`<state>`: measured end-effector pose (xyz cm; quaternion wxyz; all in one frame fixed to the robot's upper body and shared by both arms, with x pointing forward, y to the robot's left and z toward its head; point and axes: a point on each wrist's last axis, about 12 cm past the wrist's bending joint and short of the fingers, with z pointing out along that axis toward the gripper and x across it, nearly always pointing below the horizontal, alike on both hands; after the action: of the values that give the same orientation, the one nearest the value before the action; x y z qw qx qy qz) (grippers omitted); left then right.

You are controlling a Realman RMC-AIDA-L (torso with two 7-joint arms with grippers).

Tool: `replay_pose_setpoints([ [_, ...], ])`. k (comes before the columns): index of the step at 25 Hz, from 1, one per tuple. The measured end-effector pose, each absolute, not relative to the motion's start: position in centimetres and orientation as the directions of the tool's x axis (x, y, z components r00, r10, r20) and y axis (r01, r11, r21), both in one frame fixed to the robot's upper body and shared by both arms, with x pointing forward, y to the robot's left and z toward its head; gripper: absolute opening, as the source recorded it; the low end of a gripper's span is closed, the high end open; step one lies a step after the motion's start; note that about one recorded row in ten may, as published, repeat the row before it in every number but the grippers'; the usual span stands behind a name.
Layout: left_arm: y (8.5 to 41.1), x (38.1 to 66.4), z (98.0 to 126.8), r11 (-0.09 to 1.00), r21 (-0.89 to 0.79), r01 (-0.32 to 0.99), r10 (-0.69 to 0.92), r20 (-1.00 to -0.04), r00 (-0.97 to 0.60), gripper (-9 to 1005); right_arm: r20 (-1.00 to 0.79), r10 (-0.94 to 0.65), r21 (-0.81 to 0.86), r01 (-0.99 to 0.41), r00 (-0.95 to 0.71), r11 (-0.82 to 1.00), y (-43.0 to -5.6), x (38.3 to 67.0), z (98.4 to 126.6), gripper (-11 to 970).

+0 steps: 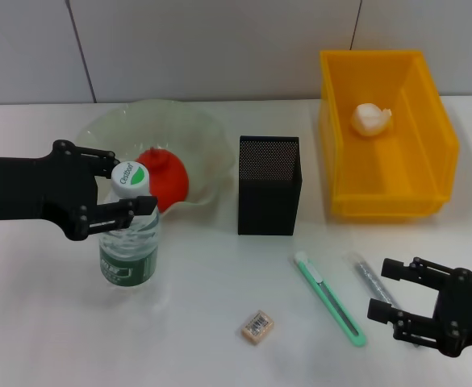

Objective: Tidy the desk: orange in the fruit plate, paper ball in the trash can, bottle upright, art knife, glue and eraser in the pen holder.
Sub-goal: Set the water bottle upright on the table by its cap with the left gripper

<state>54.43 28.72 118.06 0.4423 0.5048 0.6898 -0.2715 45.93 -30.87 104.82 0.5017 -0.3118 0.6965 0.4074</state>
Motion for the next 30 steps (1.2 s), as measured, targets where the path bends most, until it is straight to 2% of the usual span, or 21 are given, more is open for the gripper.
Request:
replay_pose_setpoints([
  [14,28.9,54.5,115.7,0.394,0.048,0.918,0.383,-0.916,-0.116,436,-0.955,-0.036,0.247,-0.854,-0.295,0.458,-30.5,46.6,105.1,735],
  [30,28.0,55.0,114.3,0.384,0.070,0.921,0.368,-0.926,-0.084,437,-0.954,-0.043,0.244,-0.852,-0.297,0.463,-30.5,46.8,105.0,735],
])
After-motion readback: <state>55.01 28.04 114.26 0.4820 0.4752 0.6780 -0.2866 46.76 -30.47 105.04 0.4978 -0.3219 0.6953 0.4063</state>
